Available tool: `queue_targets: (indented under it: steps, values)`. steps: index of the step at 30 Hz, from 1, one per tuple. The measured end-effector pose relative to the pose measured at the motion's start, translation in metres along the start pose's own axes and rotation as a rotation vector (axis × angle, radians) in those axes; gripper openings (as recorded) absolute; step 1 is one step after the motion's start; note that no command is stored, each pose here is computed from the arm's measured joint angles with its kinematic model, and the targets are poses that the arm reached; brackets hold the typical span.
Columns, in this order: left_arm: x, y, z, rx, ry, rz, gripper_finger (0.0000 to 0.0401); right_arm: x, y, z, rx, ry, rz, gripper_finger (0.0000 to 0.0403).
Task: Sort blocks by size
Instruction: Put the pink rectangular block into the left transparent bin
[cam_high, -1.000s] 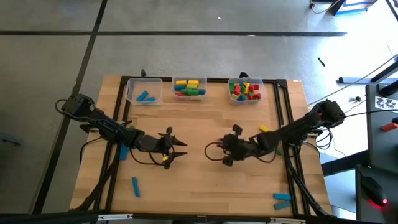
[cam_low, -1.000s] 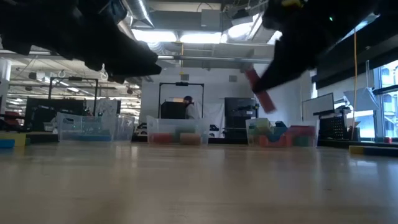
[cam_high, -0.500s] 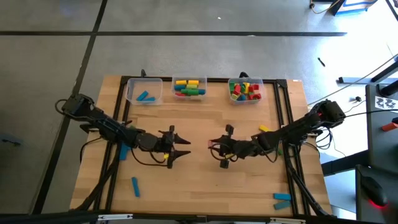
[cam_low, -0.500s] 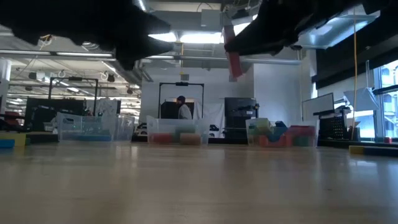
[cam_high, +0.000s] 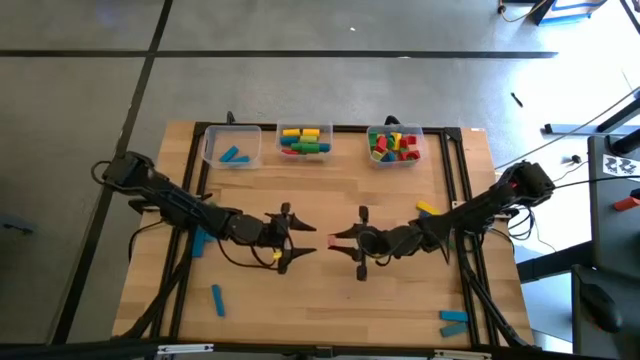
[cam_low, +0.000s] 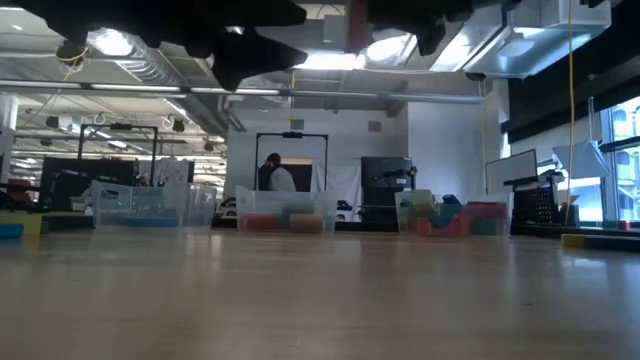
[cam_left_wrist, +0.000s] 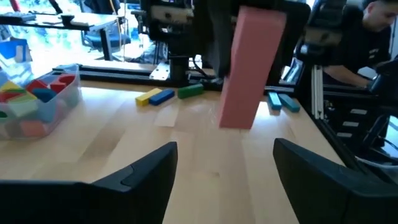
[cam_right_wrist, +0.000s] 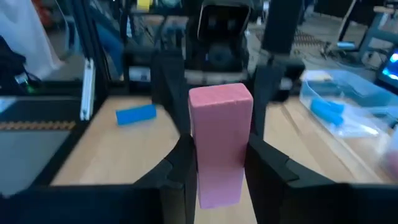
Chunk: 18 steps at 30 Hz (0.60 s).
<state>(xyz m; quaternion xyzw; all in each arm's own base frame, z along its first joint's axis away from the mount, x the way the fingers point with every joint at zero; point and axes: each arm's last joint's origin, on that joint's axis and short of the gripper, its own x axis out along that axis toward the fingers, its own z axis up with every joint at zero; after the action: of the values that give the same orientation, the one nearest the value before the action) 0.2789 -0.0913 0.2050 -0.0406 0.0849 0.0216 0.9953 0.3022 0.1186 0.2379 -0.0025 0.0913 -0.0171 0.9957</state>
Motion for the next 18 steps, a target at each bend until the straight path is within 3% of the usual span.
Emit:
queue_targets:
  steps: [9, 18]
  values:
    - [0.03, -0.014, -0.01, 0.031, -0.016, -0.02, 0.0263, 0.009, 0.004, -0.004, -0.008, -0.057, 0.008, 0.0101]
    - [0.045, -0.017, 0.001, 0.032, -0.049, -0.009, 0.0245, 0.011, 0.005, -0.007, -0.008, -0.055, 0.008, 0.0102]
